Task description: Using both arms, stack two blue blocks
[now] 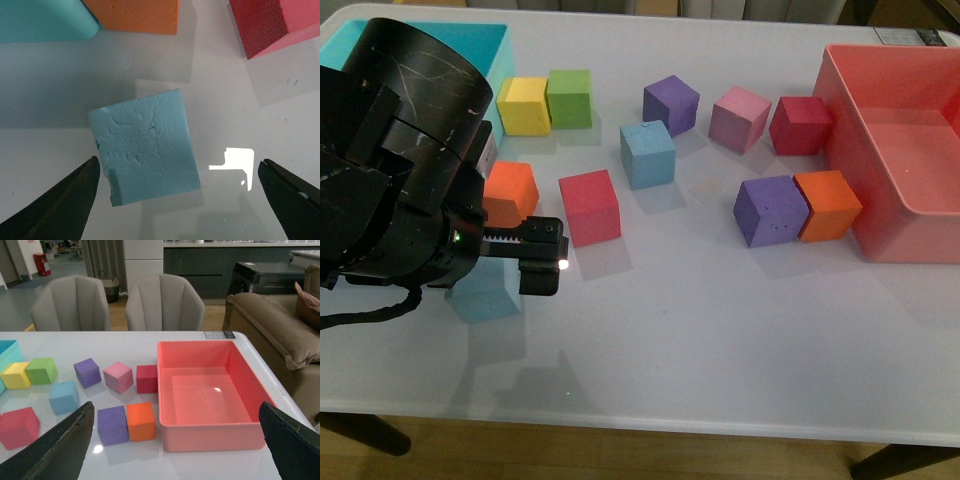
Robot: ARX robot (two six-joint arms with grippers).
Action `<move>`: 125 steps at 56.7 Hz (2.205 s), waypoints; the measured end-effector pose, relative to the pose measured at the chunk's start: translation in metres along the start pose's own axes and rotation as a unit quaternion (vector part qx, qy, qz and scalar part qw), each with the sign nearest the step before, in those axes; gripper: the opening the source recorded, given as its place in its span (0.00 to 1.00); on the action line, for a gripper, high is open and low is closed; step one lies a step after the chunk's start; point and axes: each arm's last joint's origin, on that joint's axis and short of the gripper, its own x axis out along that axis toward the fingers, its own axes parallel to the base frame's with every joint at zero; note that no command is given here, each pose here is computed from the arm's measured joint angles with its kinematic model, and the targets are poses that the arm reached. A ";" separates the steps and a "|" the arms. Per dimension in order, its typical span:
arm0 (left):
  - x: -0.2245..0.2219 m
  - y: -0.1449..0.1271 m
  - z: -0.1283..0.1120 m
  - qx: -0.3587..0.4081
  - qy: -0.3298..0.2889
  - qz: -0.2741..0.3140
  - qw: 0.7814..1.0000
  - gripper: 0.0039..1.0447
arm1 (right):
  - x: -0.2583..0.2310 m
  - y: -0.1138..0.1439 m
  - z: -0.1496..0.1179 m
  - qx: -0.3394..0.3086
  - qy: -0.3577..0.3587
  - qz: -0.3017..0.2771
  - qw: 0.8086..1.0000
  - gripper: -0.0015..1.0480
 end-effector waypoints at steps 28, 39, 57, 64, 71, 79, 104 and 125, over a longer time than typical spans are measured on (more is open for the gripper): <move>0.022 0.003 0.001 -0.004 0.011 0.028 1.000 0.92 | 0.000 0.000 0.000 0.000 0.000 0.000 1.000 0.91; 0.027 0.005 -0.002 -0.006 0.017 0.037 0.999 0.92 | 0.000 0.000 0.000 0.000 0.000 0.000 1.000 0.91; 0.032 0.005 -0.007 -0.003 0.030 0.034 0.999 0.92 | 0.000 0.000 0.000 0.000 0.000 0.000 1.000 0.91; 0.032 0.005 -0.008 -0.003 0.030 0.036 0.999 0.79 | 0.000 0.000 0.000 0.000 0.000 0.000 1.000 0.91; 0.032 0.004 -0.008 -0.002 0.031 0.036 0.999 0.62 | 0.000 0.000 0.000 0.000 0.000 0.000 1.000 0.91; 0.028 0.002 -0.007 0.000 0.031 0.034 0.999 0.48 | 0.000 0.000 0.000 0.000 0.000 0.000 1.000 0.91; -0.017 -0.027 0.013 0.040 -0.010 -0.001 0.999 0.39 | 0.000 0.000 0.000 0.000 0.000 0.000 1.000 0.91; -0.048 -0.084 0.067 0.096 -0.063 -0.040 0.993 0.38 | 0.000 0.000 0.000 0.000 0.000 0.000 1.000 0.91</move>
